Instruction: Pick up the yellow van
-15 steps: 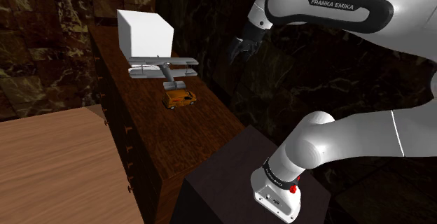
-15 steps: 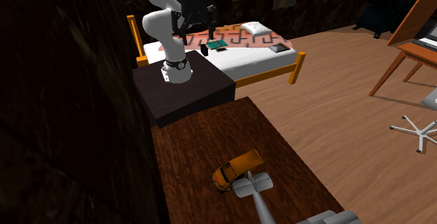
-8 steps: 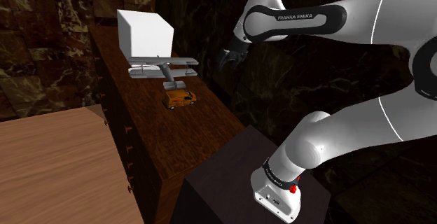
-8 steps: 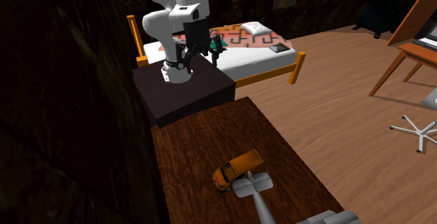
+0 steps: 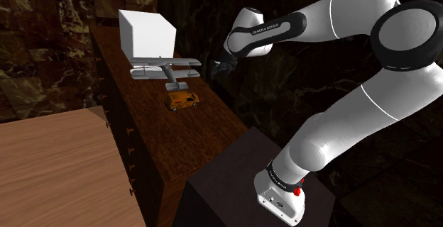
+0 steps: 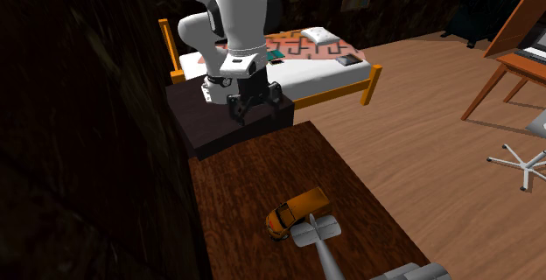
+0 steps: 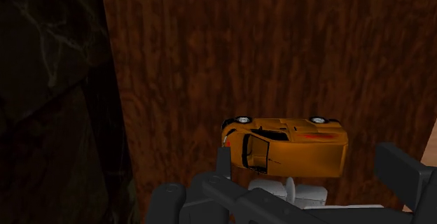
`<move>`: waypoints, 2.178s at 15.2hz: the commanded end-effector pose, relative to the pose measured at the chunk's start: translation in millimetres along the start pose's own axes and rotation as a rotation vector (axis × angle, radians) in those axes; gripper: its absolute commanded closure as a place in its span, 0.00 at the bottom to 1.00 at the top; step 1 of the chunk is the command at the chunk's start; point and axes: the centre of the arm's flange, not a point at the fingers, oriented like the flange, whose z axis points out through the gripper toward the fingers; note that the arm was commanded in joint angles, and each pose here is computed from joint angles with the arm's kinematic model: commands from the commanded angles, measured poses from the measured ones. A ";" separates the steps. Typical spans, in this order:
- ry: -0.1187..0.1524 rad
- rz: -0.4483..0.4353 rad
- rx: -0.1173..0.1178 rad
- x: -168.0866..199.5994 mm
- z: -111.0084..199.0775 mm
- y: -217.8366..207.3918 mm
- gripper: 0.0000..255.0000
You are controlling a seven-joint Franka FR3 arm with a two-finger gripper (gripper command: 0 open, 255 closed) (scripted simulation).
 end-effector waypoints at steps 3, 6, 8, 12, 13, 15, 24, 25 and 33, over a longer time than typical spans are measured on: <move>0.013 -0.005 0.000 23.0 50.3 7.5 0.00; 0.021 -0.008 0.000 39.7 85.1 13.0 0.00; 0.027 -0.011 0.001 51.1 108.3 16.6 0.00; 0.038 -0.015 0.002 74.2 154.5 23.6 0.00; 0.041 -0.016 0.002 80.0 166.0 25.4 0.00; 0.046 -0.019 0.002 91.8 188.9 28.8 0.00; 0.061 -0.025 0.004 121.6 266.7 38.2 0.00; 0.061 -0.025 0.004 120.6 271.8 38.2 0.00; 0.061 -0.025 0.003 114.0 289.8 35.8 1.00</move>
